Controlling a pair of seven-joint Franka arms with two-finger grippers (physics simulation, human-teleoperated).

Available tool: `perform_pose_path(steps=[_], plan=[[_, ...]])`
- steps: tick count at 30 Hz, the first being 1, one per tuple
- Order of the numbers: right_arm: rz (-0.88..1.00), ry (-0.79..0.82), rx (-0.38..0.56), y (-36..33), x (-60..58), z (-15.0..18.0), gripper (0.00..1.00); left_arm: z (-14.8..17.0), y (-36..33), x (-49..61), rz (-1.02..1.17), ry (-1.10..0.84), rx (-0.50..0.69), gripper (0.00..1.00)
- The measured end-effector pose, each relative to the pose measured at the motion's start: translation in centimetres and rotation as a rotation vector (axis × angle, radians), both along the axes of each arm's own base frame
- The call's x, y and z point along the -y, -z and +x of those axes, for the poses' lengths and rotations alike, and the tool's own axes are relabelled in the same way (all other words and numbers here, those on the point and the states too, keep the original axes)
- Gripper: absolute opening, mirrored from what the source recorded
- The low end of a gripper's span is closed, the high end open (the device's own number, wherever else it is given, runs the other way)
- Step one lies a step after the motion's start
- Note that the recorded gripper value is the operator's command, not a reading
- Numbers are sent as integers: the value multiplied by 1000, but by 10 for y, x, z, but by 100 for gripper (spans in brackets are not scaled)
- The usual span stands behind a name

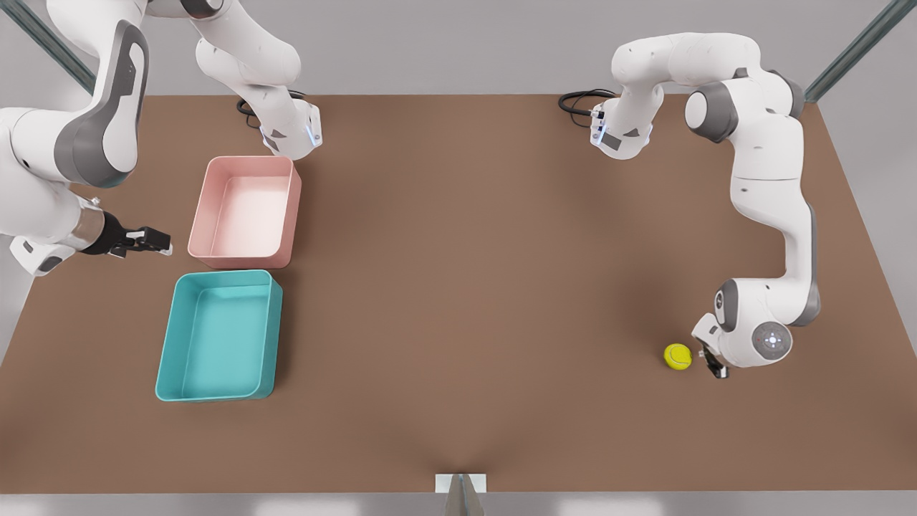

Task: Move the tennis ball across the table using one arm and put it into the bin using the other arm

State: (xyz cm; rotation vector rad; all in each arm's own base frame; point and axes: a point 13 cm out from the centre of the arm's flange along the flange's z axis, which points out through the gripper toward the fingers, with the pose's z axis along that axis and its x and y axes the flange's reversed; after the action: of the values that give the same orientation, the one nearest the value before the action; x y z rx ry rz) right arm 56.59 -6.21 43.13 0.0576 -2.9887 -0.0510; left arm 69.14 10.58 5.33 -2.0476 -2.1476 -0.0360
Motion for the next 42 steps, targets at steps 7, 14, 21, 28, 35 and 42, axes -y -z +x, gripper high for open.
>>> perform_pose_path(steps=[7, 14, 21, 28, 35, 42], plan=[[2, 1, -4, 1, 0, -1, 100, -4, 11, -2, 1, 88, -13, 21], [3, 0, -8, 3, 0, -1, 100, -7, 12, 62, -1, 190, -26, 21], [8, 1, -13, 5, 0, -2, 100, -28, -28, 300, -107, 198, 17, 21], [13, -1, -15, 7, -2, 1, 100, 37, -153, 239, -99, -147, 102, 21], [15, -19, -11, 12, -11, 11, 100, -24, -359, 208, -73, -574, 141, 100], [5, -134, -18, 70, -76, 48, 100, -82, -424, 208, -40, -964, 101, 100]])
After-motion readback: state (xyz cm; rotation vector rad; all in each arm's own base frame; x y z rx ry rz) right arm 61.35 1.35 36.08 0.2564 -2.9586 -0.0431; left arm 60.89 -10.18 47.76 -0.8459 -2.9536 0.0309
